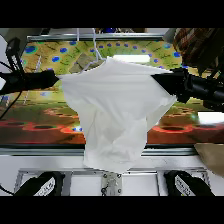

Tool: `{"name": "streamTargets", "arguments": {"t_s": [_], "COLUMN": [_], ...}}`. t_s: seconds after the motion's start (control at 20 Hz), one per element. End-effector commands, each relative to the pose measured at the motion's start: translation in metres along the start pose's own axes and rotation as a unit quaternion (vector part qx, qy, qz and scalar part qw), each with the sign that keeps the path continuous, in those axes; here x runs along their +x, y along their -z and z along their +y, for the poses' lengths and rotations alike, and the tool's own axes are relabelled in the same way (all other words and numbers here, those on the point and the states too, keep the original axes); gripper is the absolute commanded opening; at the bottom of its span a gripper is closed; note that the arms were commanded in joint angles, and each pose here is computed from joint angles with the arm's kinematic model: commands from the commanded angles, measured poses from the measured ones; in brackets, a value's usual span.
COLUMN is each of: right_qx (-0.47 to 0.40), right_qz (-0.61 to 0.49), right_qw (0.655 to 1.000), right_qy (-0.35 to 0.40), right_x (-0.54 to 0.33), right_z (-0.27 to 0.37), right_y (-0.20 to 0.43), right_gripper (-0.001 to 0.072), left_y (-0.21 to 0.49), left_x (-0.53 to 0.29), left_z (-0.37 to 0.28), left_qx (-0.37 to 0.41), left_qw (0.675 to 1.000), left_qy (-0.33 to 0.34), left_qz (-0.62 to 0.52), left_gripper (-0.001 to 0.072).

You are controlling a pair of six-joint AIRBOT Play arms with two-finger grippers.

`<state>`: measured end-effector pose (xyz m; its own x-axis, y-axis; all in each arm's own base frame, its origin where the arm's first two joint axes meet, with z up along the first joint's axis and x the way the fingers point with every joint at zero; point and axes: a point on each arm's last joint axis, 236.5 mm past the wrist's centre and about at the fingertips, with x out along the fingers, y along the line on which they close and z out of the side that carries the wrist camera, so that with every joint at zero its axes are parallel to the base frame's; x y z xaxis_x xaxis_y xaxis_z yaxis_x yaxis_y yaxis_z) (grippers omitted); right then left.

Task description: Fold the clothes and pants, and hang the long-sleeved shirts on hangers.

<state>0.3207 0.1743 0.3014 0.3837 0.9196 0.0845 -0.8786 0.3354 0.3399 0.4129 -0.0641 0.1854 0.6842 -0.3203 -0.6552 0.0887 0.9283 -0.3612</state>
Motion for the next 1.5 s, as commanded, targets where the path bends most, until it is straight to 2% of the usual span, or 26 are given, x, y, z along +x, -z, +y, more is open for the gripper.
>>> {"name": "streamTargets", "arguments": {"t_s": [0.0, 0.05, 0.2, 0.35, 0.55, 0.75, 0.9, 0.95, 1.05, 1.1, 1.3, 1.45], "right_qx": [0.009, 0.013, 0.014, 0.025, 0.03, 0.037, 0.049, 0.049, 0.05, 0.051, 0.053, 0.053], "right_qz": [0.004, 0.004, 0.006, 0.013, 0.044, 0.021, 0.008, 0.004, -0.004, -0.008, -0.023, -0.028], "right_qw": [1.0, 1.0, 1.0, 1.0, 0.998, 0.996, 0.995, 0.995, 0.995, 0.995, 0.996, 0.997], "right_qy": [0.001, 0.0, -0.001, -0.004, -0.028, -0.074, -0.082, -0.083, -0.083, -0.081, -0.066, -0.057], "right_x": [0.0, 0.0, 0.0, 0.0, -0.001, -0.003, -0.003, -0.003, -0.003, -0.003, -0.002, -0.002], "right_z": [0.0, 0.0, 0.001, 0.002, 0.014, 0.035, 0.039, 0.039, 0.039, 0.038, 0.031, 0.026], "right_y": [0.002, 0.002, 0.003, 0.006, 0.02, 0.008, 0.002, 0.0, -0.004, -0.006, -0.013, -0.015], "right_gripper": [0.0024, 0.0024, 0.0023, 0.0024, 0.0024, 0.0023, 0.0024, 0.0024, 0.0024, 0.0023, 0.0023, 0.0024], "left_y": [-0.029, -0.035, -0.049, -0.045, -0.054, -0.049, -0.042, -0.043, -0.046, -0.049, -0.074, -0.093], "left_x": [-0.035, -0.042, -0.056, -0.049, -0.02, 0.012, 0.028, 0.03, 0.03, 0.03, 0.005, -0.034], "left_z": [-0.058, -0.066, -0.053, -0.045, -0.065, -0.072, -0.095, -0.102, -0.117, -0.119, -0.11, -0.11], "left_qx": [0.065, 0.083, 0.134, 0.135, 0.153, 0.159, 0.149, 0.147, 0.144, 0.142, 0.129, 0.104], "left_qw": [0.996, 0.994, 0.989, 0.99, 0.988, 0.986, 0.983, 0.983, 0.981, 0.982, 0.987, 0.987], "left_qy": [0.048, 0.048, -0.016, -0.029, -0.012, -0.002, 0.056, 0.071, 0.101, 0.105, 0.097, 0.125], "left_qz": [-0.033, -0.044, -0.06, -0.027, 0.001, 0.056, 0.087, 0.089, 0.078, 0.072, 0.023, -0.018], "left_gripper": [0.0024, 0.0024, 0.0024, 0.0024, 0.0024, 0.0024, 0.0024, 0.0053, 0.0549, 0.0573, 0.0573, 0.0573]}}
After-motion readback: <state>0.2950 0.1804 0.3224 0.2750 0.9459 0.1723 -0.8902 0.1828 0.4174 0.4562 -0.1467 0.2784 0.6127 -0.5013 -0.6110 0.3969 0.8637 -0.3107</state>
